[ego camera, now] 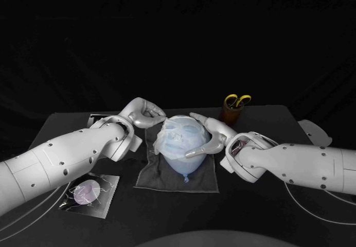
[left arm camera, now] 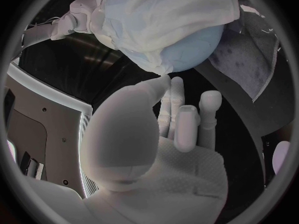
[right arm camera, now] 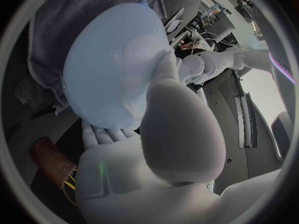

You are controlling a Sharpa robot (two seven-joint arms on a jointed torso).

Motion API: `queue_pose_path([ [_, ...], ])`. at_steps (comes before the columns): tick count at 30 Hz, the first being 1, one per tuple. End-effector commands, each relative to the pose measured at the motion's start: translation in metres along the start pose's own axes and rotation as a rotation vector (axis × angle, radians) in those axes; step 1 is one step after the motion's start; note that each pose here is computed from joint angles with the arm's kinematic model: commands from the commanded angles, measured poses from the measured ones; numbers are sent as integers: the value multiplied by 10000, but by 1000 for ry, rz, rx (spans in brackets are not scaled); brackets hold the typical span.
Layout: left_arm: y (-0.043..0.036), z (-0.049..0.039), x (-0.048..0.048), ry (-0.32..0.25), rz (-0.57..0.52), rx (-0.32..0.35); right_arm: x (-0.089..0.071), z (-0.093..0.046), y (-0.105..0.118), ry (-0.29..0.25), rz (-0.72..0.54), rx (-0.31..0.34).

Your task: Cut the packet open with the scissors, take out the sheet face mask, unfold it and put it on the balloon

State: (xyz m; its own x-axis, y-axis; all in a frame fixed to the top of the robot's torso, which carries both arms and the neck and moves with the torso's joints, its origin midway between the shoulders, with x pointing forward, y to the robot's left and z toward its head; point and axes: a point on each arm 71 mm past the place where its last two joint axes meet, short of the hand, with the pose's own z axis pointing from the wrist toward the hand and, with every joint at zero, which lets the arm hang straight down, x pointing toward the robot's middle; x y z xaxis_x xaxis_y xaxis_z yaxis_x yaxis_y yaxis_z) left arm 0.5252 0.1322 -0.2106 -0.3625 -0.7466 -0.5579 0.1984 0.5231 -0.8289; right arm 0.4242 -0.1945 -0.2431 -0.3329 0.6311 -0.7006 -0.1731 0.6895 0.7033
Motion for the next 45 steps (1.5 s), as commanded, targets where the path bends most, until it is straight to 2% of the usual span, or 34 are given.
queue_pose_path([
  [1, -22, 20, 4, -8, 10, 17, 109, -28, -40, 64, -5, 27],
  [7, 1, 31, -12, -11, 24, 7, 107, -33, -42, 62, -5, 27],
  [12, 44, 12, -36, 4, -20, -19, 104, -36, -46, 62, -5, 28],
  [20, 79, -49, -9, 101, -129, -48, 102, -37, -58, 63, -6, 32],
  [29, 92, -62, 45, 179, -168, -70, 111, -35, -58, 65, -5, 32],
  [45, 108, -43, 95, 197, -151, -78, 114, -34, -57, 65, -5, 33],
])
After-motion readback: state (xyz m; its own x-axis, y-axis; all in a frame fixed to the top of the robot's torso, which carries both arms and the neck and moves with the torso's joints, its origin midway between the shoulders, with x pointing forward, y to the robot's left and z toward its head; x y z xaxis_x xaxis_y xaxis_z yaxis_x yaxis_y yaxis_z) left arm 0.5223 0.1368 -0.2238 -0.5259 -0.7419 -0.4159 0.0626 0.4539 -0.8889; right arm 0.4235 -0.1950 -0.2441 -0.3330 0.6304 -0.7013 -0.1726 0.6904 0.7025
